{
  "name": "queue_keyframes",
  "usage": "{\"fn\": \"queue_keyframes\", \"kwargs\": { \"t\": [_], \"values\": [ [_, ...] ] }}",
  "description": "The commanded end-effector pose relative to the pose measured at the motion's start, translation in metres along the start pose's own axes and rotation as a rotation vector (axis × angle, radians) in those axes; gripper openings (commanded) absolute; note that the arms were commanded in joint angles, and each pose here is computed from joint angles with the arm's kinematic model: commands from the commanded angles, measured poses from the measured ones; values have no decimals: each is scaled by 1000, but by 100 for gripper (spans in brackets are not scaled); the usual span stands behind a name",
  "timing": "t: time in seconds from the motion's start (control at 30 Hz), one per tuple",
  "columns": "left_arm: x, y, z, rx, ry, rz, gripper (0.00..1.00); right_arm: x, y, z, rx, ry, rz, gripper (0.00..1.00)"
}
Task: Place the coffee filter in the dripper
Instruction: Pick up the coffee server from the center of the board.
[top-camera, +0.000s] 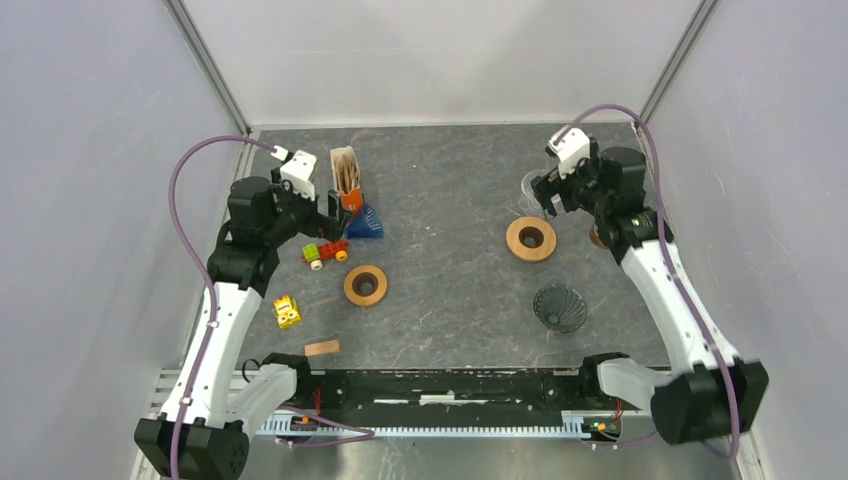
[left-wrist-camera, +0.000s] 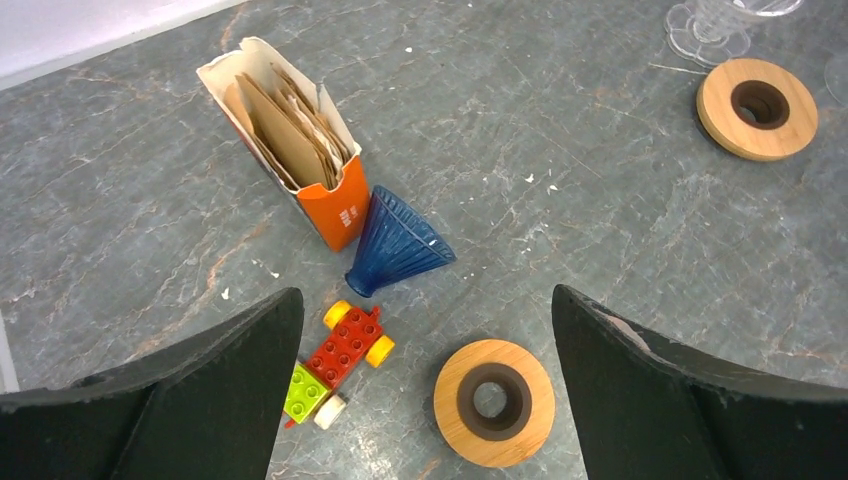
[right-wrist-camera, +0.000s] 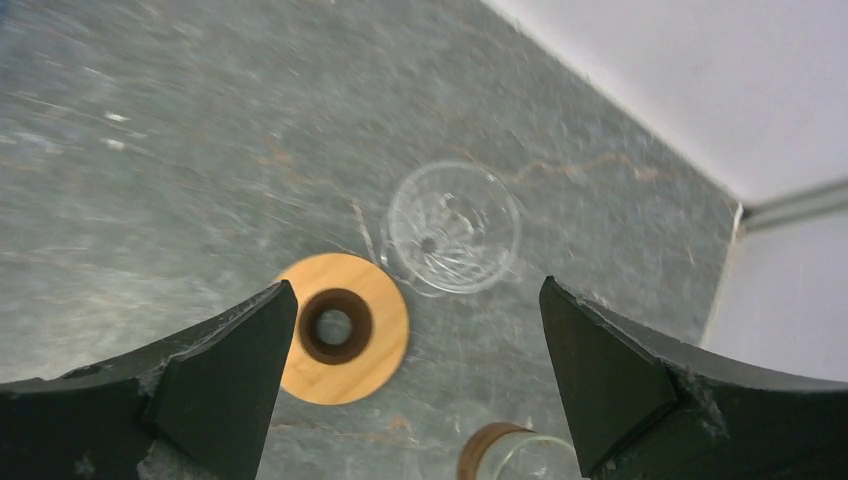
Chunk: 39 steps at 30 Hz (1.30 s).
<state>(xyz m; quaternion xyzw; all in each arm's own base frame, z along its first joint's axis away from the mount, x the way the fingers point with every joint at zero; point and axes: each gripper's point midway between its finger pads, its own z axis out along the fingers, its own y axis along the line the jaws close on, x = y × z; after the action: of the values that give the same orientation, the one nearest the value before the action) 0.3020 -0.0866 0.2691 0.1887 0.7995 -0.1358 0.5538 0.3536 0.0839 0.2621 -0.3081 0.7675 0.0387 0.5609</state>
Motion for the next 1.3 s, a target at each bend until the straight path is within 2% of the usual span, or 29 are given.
{"fn": "queue_keyframes", "kwargs": {
  "t": [0.0, 0.27, 0.47, 0.8, 1.1, 1.27],
  "values": [
    [3, -11, 2, 78, -7, 55, 100, 43, -33, 25, 124, 229, -22, 99],
    [4, -19, 7, 126, -17, 22, 100, 59, -37, 97, -18, 352, -26, 79],
    [3, -20, 8, 131, -16, 18, 100, 82, -29, 130, -92, 447, -60, 77],
    [5, -19, 10, 128, -11, 16, 100, 106, -11, 149, -136, 526, -101, 74],
    [2, -20, 7, 127, -26, 28, 100, 132, -11, 164, -149, 599, -124, 51],
    [1, -17, 5, 112, -30, 38, 100, 126, -10, 168, -159, 598, -139, 32]
  ]
}}
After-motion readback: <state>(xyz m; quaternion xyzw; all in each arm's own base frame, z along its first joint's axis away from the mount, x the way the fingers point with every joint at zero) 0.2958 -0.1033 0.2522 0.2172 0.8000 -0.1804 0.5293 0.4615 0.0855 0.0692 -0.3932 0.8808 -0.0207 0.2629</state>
